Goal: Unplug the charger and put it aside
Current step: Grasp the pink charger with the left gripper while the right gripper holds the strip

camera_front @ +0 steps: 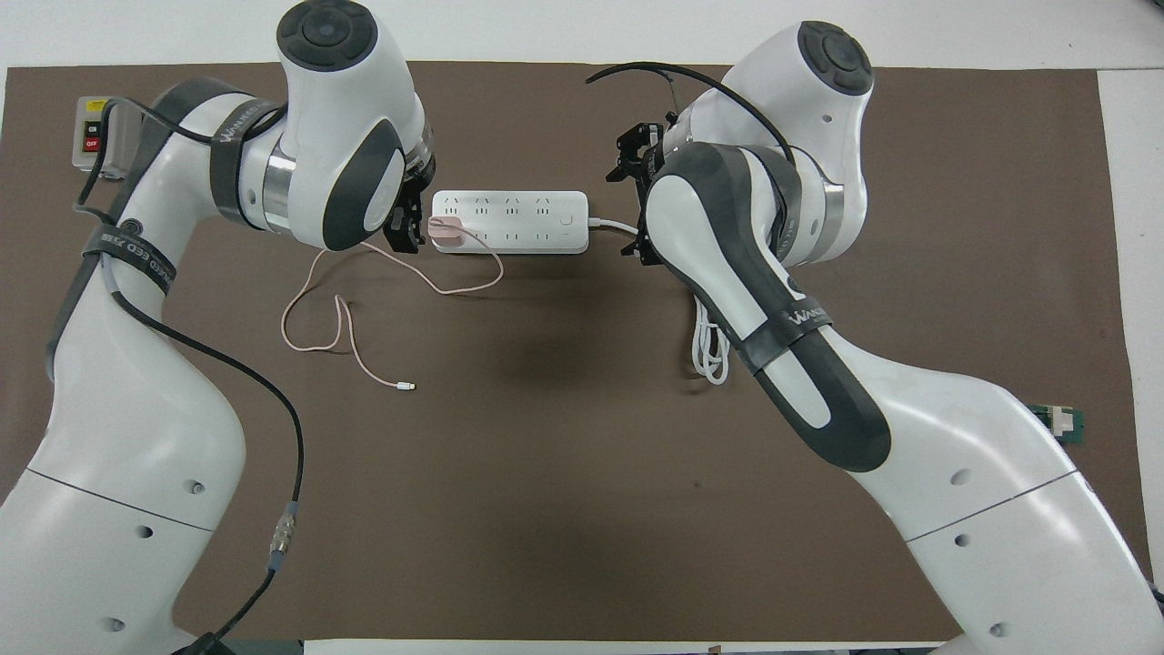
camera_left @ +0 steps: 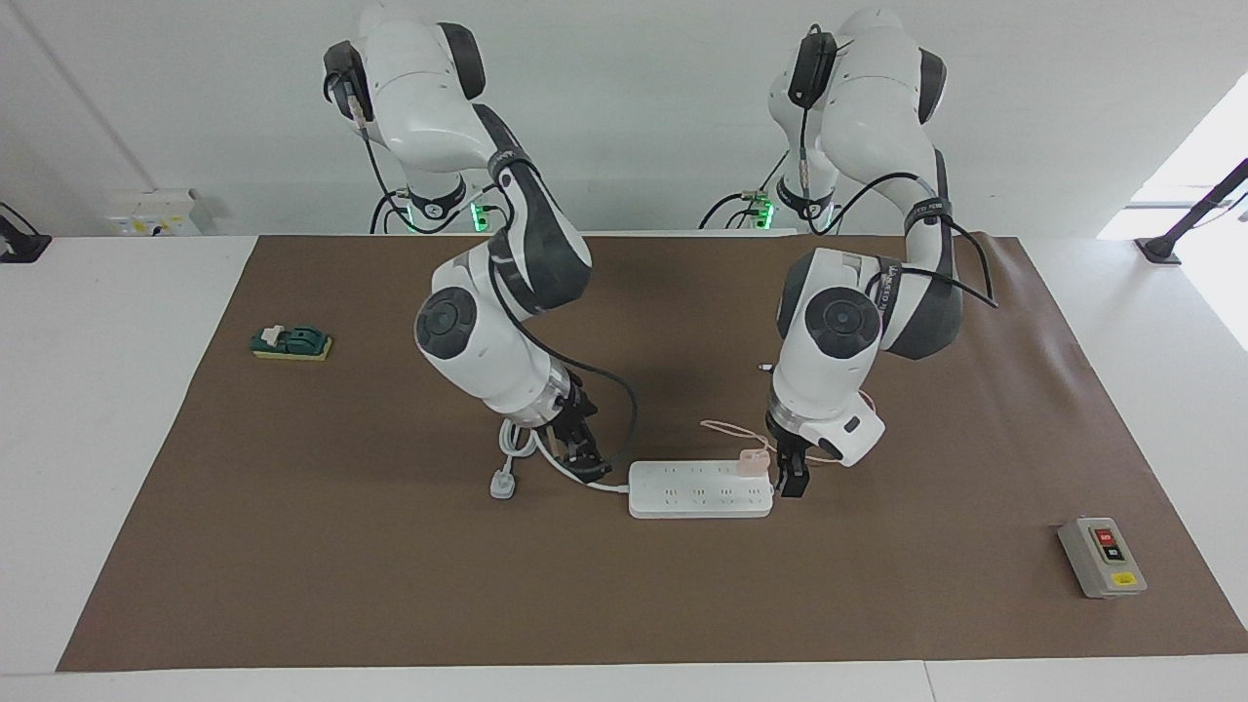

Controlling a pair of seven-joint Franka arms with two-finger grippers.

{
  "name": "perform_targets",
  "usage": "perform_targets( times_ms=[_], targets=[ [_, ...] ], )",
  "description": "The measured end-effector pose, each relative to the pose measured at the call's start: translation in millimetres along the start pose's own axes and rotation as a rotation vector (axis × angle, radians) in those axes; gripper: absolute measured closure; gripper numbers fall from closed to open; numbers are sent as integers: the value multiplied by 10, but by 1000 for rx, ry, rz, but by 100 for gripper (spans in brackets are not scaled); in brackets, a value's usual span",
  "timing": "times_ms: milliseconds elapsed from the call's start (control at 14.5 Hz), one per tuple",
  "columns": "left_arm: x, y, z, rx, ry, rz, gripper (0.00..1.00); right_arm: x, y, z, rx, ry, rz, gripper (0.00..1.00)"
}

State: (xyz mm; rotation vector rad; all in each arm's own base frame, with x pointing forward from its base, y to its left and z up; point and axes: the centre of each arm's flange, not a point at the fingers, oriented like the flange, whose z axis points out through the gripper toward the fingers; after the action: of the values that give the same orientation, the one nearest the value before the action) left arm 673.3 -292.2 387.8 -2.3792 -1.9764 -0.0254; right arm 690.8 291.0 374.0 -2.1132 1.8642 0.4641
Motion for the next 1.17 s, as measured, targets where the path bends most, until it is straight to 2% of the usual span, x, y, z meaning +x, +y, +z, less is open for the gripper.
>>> perform_targets(
  times_ms=[206,481,757,1169],
  targets=[
    [-219,-55,62,-16,-2,17,0,-93,-41,85,34,-68,96,0],
    [-227,-132,59,-8,5,15,0,-51,-99,247,72,-126,166,0],
    [-207,-203,125,6,12,16,0,-60,-96,660,97,-118,179,0],
    [-196,-253,159,-32,3,18,0,-146,17,955,116,-99,172,0]
  ],
)
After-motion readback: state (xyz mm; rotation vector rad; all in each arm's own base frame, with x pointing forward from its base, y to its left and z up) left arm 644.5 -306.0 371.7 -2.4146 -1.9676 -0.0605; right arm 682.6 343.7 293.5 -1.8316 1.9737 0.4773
